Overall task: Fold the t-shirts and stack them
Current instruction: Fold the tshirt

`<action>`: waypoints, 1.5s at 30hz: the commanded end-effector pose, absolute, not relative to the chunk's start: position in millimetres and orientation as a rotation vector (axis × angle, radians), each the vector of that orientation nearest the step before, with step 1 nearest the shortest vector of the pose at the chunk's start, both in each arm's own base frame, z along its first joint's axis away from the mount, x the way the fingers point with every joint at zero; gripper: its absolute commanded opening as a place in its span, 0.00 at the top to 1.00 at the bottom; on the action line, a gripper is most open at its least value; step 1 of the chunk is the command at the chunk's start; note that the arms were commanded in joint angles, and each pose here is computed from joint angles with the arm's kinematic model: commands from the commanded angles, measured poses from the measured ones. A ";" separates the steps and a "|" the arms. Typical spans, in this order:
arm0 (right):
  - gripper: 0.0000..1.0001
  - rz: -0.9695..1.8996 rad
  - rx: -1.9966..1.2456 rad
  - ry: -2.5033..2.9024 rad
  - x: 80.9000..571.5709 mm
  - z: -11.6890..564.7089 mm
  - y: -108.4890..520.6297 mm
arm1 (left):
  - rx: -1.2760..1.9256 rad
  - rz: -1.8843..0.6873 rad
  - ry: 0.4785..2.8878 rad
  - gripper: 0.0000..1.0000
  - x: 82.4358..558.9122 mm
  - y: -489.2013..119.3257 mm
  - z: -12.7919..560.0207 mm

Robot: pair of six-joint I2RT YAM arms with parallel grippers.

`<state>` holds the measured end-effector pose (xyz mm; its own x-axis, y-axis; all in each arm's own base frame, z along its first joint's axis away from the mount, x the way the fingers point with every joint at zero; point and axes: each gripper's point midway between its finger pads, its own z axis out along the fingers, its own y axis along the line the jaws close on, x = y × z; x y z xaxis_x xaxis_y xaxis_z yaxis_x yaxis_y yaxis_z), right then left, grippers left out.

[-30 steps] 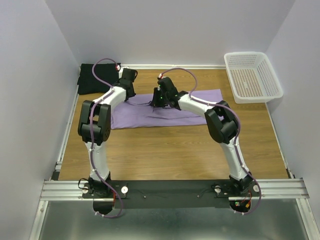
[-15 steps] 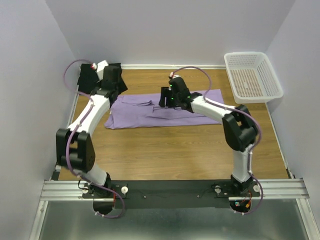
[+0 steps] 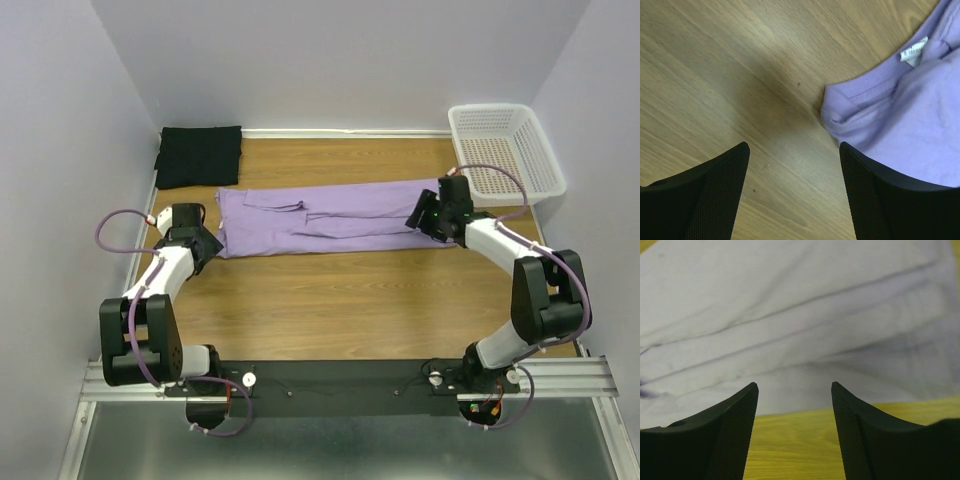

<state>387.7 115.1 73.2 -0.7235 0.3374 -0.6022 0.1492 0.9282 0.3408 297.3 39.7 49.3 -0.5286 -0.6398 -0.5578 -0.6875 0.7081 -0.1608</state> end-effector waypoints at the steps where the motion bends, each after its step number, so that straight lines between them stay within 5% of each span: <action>1: 0.33 0.418 0.503 2.397 371.8 64.1 90.0 | -1.029 0.003 2.285 0.19 308.3 37.4 49.1; 11: 0.44 0.423 0.659 2.388 368.0 41.9 49.7 | -0.998 -0.074 2.312 0.20 316.3 27.6 41.7; 29: 0.49 0.412 0.735 2.396 361.9 21.2 27.5 | -1.006 -0.067 2.363 0.35 328.4 26.9 25.0; 36: 0.57 0.371 0.819 2.415 349.0 4.6 14.2 | -1.040 -0.036 2.376 0.54 328.2 30.5 18.5; 42: 0.67 0.343 0.986 2.414 328.8 -13.0 -7.1 | -1.111 0.025 2.383 0.99 309.7 41.7 12.7; 45: 0.72 0.343 1.030 2.414 321.2 -17.9 -13.0 | -1.179 0.000 2.345 1.00 297.3 56.2 13.0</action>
